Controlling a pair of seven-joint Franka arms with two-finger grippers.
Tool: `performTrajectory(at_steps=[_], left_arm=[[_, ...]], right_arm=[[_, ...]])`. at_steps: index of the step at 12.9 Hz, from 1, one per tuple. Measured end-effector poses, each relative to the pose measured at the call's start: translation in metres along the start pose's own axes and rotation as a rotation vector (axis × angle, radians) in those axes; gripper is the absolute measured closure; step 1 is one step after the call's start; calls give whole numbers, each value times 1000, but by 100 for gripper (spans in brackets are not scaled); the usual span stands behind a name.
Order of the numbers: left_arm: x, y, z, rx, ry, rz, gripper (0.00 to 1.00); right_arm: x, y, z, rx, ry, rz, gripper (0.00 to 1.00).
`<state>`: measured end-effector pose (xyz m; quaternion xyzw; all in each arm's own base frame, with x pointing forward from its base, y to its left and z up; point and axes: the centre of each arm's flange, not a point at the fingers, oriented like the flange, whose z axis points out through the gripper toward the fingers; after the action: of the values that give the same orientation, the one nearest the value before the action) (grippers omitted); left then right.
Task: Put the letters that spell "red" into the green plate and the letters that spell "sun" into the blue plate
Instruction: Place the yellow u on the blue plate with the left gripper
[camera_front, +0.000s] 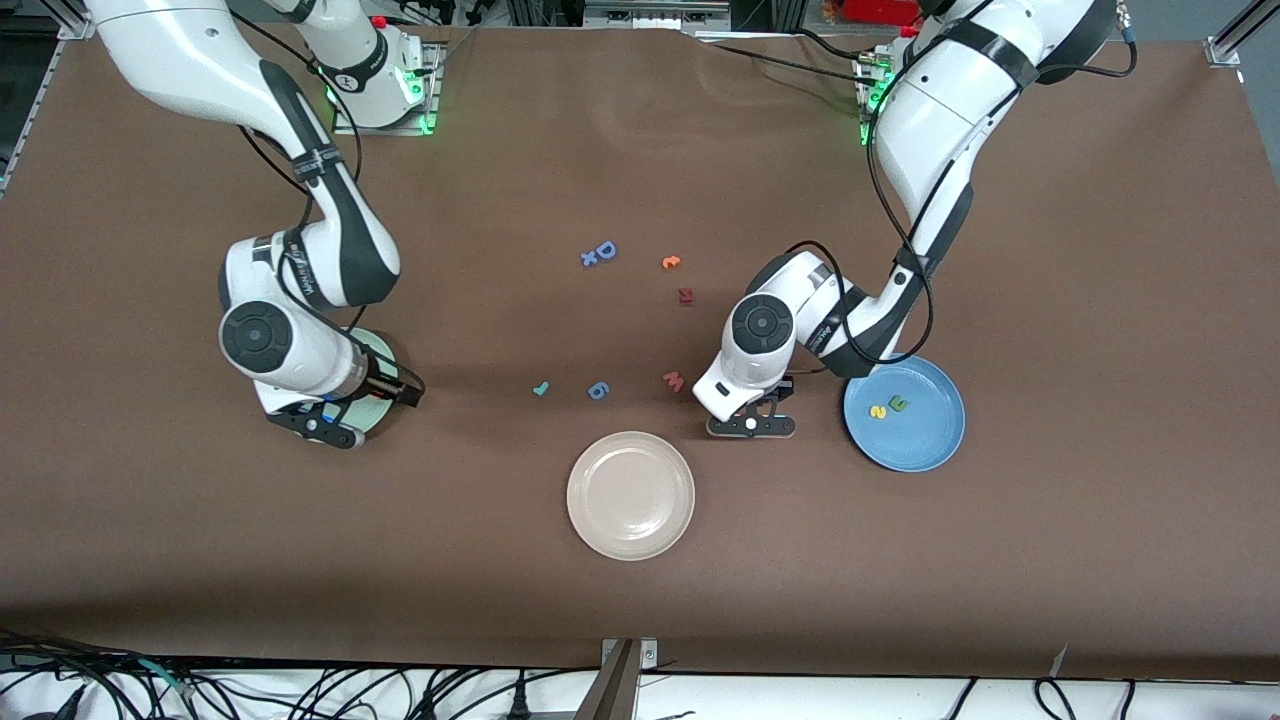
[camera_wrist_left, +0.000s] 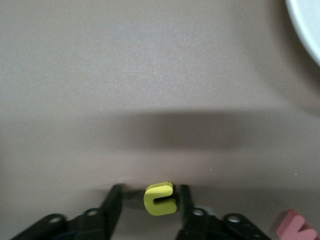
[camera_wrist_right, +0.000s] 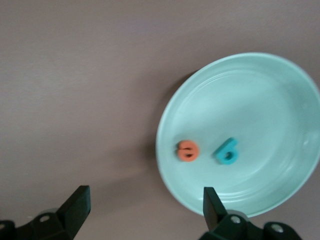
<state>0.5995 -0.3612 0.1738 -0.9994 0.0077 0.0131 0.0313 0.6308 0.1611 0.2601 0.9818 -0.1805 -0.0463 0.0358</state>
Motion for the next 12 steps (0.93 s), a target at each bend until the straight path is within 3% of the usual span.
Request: performTrajectory(at_steps=[1, 2, 3, 8, 12], left_arm=[[0, 0, 0, 0, 1, -1, 54], [1, 0, 0, 0, 1, -1, 60], [2, -1, -1, -1, 3, -2, 74], [21, -15, -23, -13, 40, -1, 73], [57, -94, -71, 21, 46, 66, 73]], right_arm=[[-9, -20, 2, 6, 9, 24, 0], [-19, -42, 3, 12, 17, 48, 0], [-28, -65, 7, 16, 22, 69, 0], [-43, -125, 41, 89, 68, 162, 0], [-55, -160, 41, 125, 80, 203, 0]])
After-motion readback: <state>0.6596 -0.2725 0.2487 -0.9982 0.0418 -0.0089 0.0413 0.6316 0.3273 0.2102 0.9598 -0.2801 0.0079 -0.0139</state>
